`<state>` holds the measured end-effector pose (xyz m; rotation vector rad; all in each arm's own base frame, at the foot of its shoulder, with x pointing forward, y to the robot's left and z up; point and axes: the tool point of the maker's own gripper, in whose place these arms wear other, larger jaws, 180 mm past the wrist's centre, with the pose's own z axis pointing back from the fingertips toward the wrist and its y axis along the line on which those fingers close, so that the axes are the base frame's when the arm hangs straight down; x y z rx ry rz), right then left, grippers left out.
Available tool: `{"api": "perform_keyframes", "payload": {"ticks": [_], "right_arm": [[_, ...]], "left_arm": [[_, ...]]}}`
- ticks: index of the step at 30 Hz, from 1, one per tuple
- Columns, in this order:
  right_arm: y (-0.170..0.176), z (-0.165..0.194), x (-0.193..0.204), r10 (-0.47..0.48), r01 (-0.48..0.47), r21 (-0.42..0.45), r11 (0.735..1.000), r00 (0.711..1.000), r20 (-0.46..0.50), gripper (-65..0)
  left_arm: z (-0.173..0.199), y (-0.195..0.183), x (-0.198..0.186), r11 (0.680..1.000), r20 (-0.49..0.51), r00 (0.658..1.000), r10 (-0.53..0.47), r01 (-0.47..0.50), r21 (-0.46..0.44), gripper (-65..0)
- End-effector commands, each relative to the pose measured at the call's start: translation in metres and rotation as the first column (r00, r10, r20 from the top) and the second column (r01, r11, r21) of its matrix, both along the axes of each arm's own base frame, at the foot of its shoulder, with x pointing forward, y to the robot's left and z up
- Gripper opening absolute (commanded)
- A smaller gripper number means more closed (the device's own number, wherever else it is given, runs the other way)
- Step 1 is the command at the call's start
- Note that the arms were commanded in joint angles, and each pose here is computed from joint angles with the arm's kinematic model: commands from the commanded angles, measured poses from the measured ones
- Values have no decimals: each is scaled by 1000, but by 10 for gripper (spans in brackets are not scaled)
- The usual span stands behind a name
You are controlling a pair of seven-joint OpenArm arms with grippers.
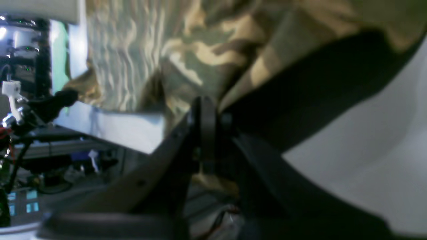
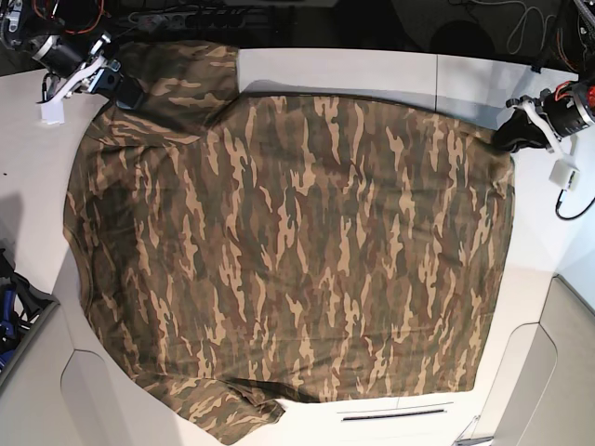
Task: Fold the T-shirt properly
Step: 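Lift the shoulder edge with both grippers and fold it over the shirt body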
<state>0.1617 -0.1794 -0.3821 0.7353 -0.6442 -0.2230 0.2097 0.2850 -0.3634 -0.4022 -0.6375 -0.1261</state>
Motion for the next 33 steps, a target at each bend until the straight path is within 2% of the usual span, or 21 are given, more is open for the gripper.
{"api": "perform_keyframes", "payload": {"ticks": [1,5,10,19,29,33], "right_arm": [[-7,15,12,-15,15,-2,1000,998,67,-650],[-20,29,35,-48,50,-16,999,989,137,-650],[-21,52,73,-45,52,-21,998,969,241,-650],[-27,82,128,-19,64,-116,991,934,357,-650],[-8,90,176,91,37,-297,954,909,406,-650],[2,87,196,125,16,-329,944,906,404,-650]], "left_arm": [[19,3,17,1000,72,997,-8,8,7,-650],[32,3,36,1000,126,992,-8,7,8,-650],[49,5,59,1000,200,980,-7,3,19,-650],[67,14,90,994,354,935,15,-53,99,-650],[72,25,115,984,433,900,47,-118,137,-650],[66,39,128,980,436,894,102,-165,109,-650]]}}
